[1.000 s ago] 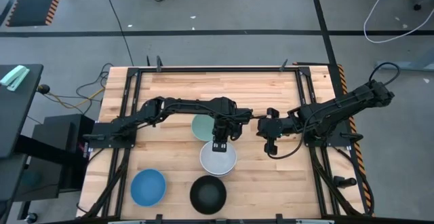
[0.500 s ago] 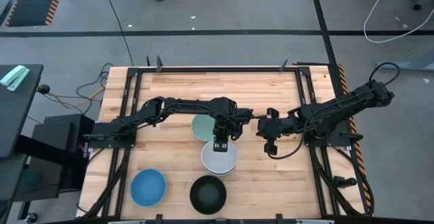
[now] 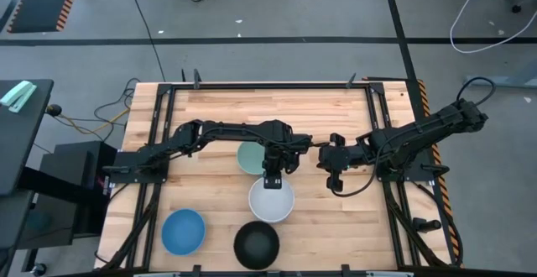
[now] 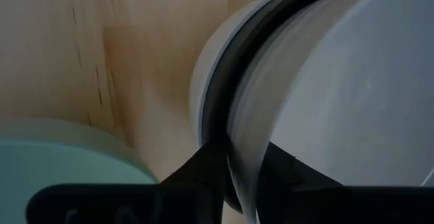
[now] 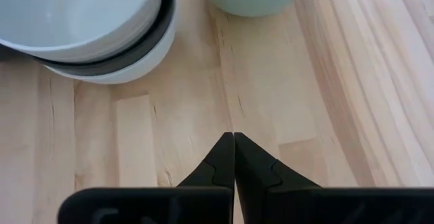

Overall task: Nest bowls inside each other
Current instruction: Stack the white bowl on top of the top black bowl

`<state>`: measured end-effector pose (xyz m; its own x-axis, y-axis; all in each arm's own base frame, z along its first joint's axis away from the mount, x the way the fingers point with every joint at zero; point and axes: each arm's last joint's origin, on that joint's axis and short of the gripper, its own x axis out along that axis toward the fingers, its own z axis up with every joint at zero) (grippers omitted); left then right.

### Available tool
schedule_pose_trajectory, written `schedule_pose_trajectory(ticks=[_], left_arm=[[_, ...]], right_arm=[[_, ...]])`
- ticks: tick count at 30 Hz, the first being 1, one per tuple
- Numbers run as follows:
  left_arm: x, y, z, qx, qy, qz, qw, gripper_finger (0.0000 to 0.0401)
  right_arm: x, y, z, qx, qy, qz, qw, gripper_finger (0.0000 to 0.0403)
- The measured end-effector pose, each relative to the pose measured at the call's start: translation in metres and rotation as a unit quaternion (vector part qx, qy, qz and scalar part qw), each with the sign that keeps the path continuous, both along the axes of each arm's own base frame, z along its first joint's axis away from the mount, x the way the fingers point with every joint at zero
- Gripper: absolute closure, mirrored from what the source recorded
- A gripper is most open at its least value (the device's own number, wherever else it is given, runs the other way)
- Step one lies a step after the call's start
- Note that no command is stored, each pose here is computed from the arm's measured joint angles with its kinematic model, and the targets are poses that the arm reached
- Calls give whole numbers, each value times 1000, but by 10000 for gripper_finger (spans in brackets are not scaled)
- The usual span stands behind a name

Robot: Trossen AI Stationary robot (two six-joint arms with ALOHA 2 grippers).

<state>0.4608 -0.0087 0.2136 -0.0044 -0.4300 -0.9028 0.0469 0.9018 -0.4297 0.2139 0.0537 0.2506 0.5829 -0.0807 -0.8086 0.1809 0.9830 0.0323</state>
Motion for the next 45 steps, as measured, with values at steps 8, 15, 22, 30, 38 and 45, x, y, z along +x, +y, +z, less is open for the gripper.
schedule_pose_trajectory(ticks=[8, 15, 22, 30, 38, 45], left_arm=[[-1, 0, 20, -14, -12, 4, 1000, 299], [-6, -1, 54, -12, -58, 4, 998, 274], [-9, 1, 59, 1, -62, 0, 998, 261], [-12, 7, 67, 8, -78, -9, 997, 276], [-13, 22, 69, 23, -79, 9, 997, 300], [-13, 20, 69, 23, -74, 17, 997, 348]], right_arm=[[1, 0, 1, -2, -7, 2, 1000, 392], [1, 0, 2, -1, -10, 2, 1000, 392], [2, 0, 2, -2, -14, 5, 1000, 392], [2, 0, 2, -1, -13, 5, 1000, 392], [2, 0, 2, -1, -13, 6, 1000, 392], [2, 0, 1, -4, -12, 10, 1000, 392]])
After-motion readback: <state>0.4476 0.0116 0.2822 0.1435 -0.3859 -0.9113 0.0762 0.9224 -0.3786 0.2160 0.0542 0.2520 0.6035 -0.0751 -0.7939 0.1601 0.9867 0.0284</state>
